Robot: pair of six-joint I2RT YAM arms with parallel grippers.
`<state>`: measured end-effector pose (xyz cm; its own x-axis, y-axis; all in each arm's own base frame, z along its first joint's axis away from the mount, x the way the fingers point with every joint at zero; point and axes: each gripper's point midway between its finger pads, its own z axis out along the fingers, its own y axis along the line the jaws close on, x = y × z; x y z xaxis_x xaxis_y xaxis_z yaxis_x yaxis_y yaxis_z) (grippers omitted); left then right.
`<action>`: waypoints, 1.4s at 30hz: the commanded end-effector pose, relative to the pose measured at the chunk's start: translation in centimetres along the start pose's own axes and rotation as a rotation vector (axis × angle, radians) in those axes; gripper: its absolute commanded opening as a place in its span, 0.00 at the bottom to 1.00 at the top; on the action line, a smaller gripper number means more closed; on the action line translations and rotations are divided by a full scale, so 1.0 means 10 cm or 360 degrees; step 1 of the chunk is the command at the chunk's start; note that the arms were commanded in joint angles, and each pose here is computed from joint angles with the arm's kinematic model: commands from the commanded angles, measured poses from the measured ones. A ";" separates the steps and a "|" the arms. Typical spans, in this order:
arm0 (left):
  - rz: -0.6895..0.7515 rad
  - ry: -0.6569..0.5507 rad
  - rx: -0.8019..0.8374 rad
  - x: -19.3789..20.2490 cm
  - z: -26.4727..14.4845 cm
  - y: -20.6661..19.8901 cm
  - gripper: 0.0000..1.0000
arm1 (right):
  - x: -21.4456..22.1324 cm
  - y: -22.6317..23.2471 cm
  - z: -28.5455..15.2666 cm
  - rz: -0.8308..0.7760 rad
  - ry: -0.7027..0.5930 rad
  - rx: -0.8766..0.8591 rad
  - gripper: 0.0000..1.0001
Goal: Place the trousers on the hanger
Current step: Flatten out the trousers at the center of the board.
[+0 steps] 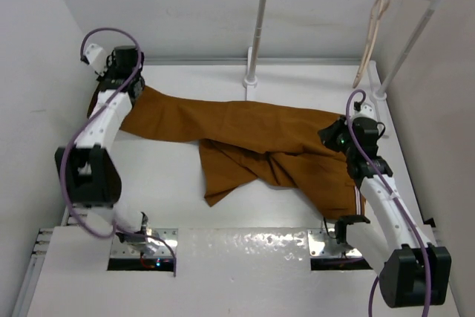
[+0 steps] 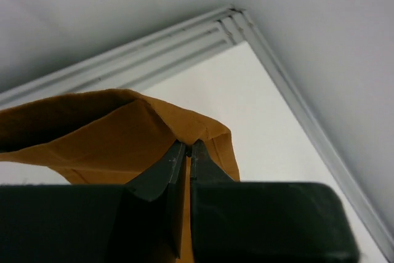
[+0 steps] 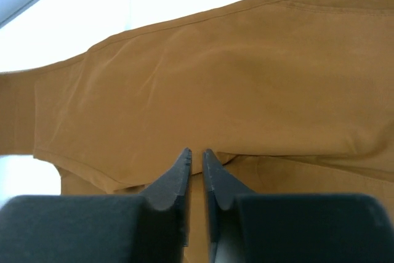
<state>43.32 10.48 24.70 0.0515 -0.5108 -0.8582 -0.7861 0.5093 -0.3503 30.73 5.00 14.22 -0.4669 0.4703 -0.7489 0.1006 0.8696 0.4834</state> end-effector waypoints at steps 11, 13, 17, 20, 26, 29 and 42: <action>0.0379 0.0239 -0.0395 0.52 1.06 0.30 0.48 | -0.25 -0.39 0.03 -0.0091 -0.0088 0.0390 0.00; 0.0222 0.0301 -0.0179 0.55 0.90 0.02 0.48 | -0.18 -0.46 0.12 -0.0115 0.0003 0.0430 0.00; 0.0114 0.0339 0.0305 0.78 0.10 -0.72 0.46 | -0.11 -0.60 0.27 -0.0054 0.0063 0.0536 0.00; 0.0284 0.0488 0.0676 1.47 -1.00 -1.11 0.36 | -0.23 -0.90 0.18 0.0065 -0.0059 0.0731 0.03; 0.0512 0.0767 0.1067 2.42 -2.12 -0.40 0.00 | -0.35 -1.25 0.00 0.0078 -0.0238 0.1016 0.52; 0.0532 0.0839 0.1242 2.50 -2.51 -0.04 0.00 | -0.25 -1.49 0.01 0.0207 -0.0224 0.1090 0.49; 0.0640 0.1025 0.1594 2.78 -2.88 0.51 0.41 | -0.02 -2.19 0.04 0.0750 -0.0180 0.1135 0.50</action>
<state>23.42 -19.59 9.63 -0.6093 -0.3110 -0.7294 0.0668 0.8964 -0.4381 28.67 -12.51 4.07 -0.2339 0.7432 -0.6268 0.8005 0.5131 0.3097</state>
